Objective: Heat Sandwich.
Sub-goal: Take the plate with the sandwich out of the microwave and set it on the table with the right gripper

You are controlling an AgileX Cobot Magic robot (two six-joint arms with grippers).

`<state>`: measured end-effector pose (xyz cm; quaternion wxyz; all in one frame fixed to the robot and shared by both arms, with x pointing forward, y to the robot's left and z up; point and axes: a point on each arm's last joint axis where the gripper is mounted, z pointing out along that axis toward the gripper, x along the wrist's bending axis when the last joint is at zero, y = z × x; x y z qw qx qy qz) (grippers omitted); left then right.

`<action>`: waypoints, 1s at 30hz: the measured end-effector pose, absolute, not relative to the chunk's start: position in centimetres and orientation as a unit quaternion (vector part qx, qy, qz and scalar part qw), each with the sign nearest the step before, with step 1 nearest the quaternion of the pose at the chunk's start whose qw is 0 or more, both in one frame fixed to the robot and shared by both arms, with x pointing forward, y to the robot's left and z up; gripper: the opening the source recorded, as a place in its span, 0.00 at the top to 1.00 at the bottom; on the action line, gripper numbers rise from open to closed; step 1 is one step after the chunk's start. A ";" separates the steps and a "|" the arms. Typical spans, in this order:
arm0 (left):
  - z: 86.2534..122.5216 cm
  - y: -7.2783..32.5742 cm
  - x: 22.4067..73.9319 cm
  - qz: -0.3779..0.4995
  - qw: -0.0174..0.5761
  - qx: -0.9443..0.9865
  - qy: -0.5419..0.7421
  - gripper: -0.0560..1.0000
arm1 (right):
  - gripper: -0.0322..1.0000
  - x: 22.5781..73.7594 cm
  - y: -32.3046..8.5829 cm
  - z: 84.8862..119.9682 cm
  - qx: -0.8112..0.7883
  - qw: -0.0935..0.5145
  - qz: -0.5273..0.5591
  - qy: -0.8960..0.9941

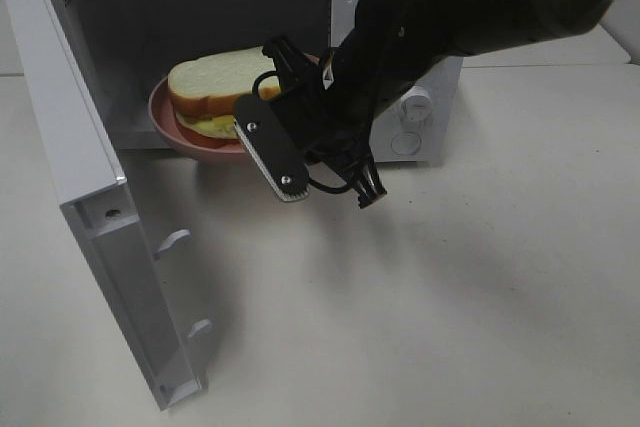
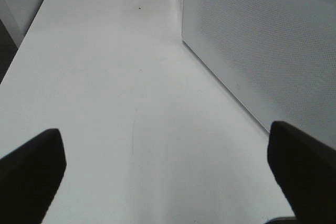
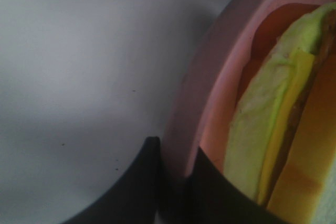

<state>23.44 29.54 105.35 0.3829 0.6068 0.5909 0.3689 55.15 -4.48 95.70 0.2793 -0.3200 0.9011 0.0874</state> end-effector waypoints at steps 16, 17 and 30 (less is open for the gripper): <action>105.3 29.5 23.4 0.369 0.383 0.607 0.591 0.01 | 0.86 50.7 -8.0 96.1 -0.322 0.276 0.088 0.902; 105.3 29.5 23.4 0.369 0.383 0.607 0.591 0.01 | 0.86 50.5 -8.2 96.2 -0.322 0.277 0.089 0.901; 105.3 29.5 23.4 0.369 0.383 0.607 0.591 0.01 | 0.86 46.5 -11.4 96.2 -0.317 0.266 0.087 0.906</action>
